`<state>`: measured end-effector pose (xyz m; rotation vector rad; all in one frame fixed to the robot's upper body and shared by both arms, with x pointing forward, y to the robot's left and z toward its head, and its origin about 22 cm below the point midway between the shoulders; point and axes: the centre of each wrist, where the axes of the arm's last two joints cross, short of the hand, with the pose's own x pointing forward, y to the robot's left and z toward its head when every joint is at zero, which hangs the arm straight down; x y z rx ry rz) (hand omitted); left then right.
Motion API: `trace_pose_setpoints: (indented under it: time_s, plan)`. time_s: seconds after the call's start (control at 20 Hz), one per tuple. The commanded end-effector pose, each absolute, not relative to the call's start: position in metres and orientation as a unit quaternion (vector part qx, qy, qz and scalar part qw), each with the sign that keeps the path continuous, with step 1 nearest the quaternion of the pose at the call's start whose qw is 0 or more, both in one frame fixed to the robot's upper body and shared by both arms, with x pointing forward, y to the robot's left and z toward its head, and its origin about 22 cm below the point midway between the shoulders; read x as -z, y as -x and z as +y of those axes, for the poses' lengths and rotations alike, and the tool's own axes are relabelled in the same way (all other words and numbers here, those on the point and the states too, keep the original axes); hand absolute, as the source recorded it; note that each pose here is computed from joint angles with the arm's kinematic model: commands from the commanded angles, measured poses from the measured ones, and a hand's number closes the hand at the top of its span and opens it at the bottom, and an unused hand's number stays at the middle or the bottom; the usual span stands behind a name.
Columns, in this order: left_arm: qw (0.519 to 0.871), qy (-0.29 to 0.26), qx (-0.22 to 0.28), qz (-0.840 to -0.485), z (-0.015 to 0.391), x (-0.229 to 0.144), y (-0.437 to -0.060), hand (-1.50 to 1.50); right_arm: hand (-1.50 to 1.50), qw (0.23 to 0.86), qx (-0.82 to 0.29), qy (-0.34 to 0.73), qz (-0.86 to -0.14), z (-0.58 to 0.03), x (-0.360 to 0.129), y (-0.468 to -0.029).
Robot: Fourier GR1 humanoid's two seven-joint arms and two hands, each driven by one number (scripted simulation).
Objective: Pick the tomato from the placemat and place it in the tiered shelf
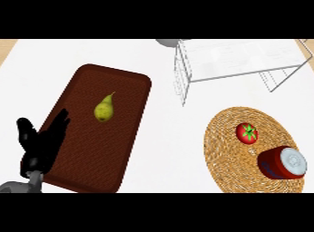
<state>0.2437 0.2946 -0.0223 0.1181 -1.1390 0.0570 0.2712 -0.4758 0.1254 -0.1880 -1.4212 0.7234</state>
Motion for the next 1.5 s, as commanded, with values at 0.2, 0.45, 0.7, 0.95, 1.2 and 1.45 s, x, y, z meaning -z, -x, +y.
trace_pose_setpoints:
  time_s: [0.2, 0.45, 0.7, 0.95, 1.2, 1.45]
  plan:
    - [0.849, -0.056, -0.018, -0.525, 0.299, 0.026, -0.245, 0.0, -1.5, 0.719, -0.34, 0.155, -0.585, -0.381, -0.16, -0.288]
    - [0.853, -0.051, -0.021, -0.52, 0.312, 0.025, -0.237, 0.0, -1.5, 0.729, -0.35, 0.22, -0.545, -0.345, -0.147, -0.29]
    - [0.85, -0.046, -0.017, -0.524, 0.287, 0.027, -0.244, 0.0, -1.5, 0.751, -0.375, 0.222, -0.497, -0.314, -0.14, -0.291]
    - [0.847, -0.046, -0.024, -0.53, 0.291, 0.033, -0.23, 0.0, -1.5, 0.739, -0.411, 0.235, -0.479, -0.298, -0.13, -0.304]
    - [0.851, -0.046, -0.031, -0.522, 0.282, 0.045, -0.244, 0.0, -1.5, 0.759, -0.404, 0.252, -0.445, -0.288, -0.105, -0.278]
    - [0.849, -0.049, -0.021, -0.526, 0.299, 0.032, -0.266, 0.0, -1.5, 0.748, -0.413, 0.28, -0.437, -0.285, -0.114, -0.282]
